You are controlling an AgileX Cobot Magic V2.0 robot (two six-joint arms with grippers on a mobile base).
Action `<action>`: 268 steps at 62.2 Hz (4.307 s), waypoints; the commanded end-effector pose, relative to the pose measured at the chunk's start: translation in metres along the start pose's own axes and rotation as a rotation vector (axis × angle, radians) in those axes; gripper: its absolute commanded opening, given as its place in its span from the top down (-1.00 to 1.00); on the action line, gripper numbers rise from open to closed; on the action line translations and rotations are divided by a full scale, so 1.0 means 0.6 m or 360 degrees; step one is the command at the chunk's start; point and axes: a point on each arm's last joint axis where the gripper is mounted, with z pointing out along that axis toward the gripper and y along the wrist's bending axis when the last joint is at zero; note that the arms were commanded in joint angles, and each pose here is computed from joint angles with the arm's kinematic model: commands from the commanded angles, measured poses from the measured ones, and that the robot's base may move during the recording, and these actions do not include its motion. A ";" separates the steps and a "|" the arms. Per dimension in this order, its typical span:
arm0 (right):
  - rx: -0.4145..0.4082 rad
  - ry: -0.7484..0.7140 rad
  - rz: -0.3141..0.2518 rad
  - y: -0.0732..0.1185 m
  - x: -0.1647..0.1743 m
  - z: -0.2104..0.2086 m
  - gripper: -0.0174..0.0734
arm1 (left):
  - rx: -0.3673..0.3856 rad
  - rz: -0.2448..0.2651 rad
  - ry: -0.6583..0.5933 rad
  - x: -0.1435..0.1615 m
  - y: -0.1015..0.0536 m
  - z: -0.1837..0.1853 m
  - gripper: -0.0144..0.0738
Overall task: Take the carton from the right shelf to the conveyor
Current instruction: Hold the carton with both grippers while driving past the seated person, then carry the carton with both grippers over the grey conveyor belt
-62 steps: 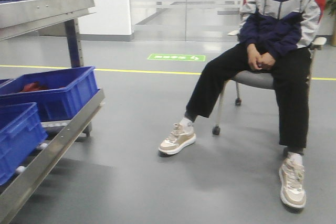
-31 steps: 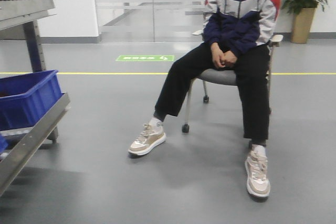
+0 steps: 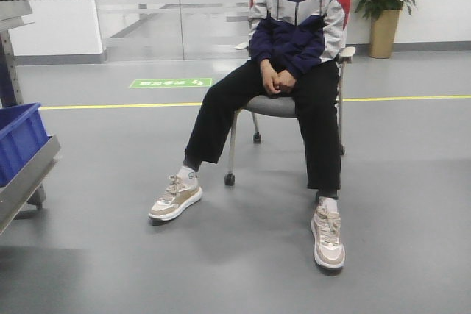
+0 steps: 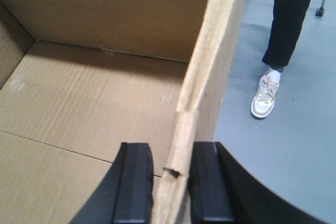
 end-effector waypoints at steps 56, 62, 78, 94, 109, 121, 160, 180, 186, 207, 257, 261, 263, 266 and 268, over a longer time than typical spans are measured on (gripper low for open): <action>0.0001 -0.0085 -0.0029 0.002 -0.005 -0.015 0.77 | -0.0016 0.0011 -0.0087 -0.008 0.003 -0.010 0.71; 0.0001 -0.0085 -0.0029 0.002 -0.005 -0.015 0.77 | -0.0016 0.0011 -0.0087 -0.008 0.003 -0.010 0.71; 0.0001 -0.0085 -0.0029 0.002 -0.005 -0.015 0.77 | -0.0016 0.0011 -0.0087 -0.008 0.003 -0.010 0.71; 0.0001 -0.0085 -0.0029 0.002 -0.005 -0.015 0.77 | -0.0016 0.0011 -0.0087 -0.008 0.003 -0.010 0.71; 0.0001 -0.0085 -0.0029 0.002 -0.005 -0.015 0.77 | -0.0016 0.0011 -0.0087 -0.008 0.003 -0.010 0.71; 0.0001 -0.0085 -0.0029 0.002 -0.005 -0.015 0.77 | -0.0016 0.0011 -0.0087 -0.008 0.003 -0.010 0.71; 0.0001 -0.0085 -0.0029 0.002 -0.005 -0.015 0.77 | -0.0016 0.0011 -0.0087 -0.008 0.003 -0.010 0.71; 0.0001 -0.0085 -0.0029 0.002 -0.005 -0.015 0.77 | -0.0016 0.0011 -0.0087 -0.008 0.003 -0.010 0.71; 0.0001 -0.0085 -0.0029 0.002 -0.005 -0.015 0.77 | -0.0016 0.0011 -0.0087 -0.008 0.003 -0.010 0.71; 0.0001 -0.0085 -0.0029 0.002 -0.005 -0.015 0.77 | -0.0019 0.0011 -0.0088 -0.008 0.004 -0.010 0.71; 0.0001 -0.0085 -0.0029 0.002 -0.005 -0.015 0.77 | -0.0029 0.0013 -0.0092 -0.009 0.005 -0.010 0.71; 0.0001 -0.0085 -0.0029 0.002 -0.005 -0.015 0.77 | -0.0029 0.0013 -0.0092 -0.009 0.005 -0.010 0.71; 0.0001 -0.0085 -0.0029 0.002 -0.005 -0.015 0.77 | -0.0029 0.0013 -0.0092 -0.009 0.005 -0.010 0.71; 0.0001 -0.0085 -0.0029 0.002 -0.005 -0.015 0.77 | -0.0029 0.0013 -0.0092 -0.009 0.005 -0.010 0.71; 0.0001 -0.0085 -0.0029 0.002 -0.005 -0.015 0.77 | -0.0029 0.0013 -0.0092 -0.009 0.005 -0.010 0.71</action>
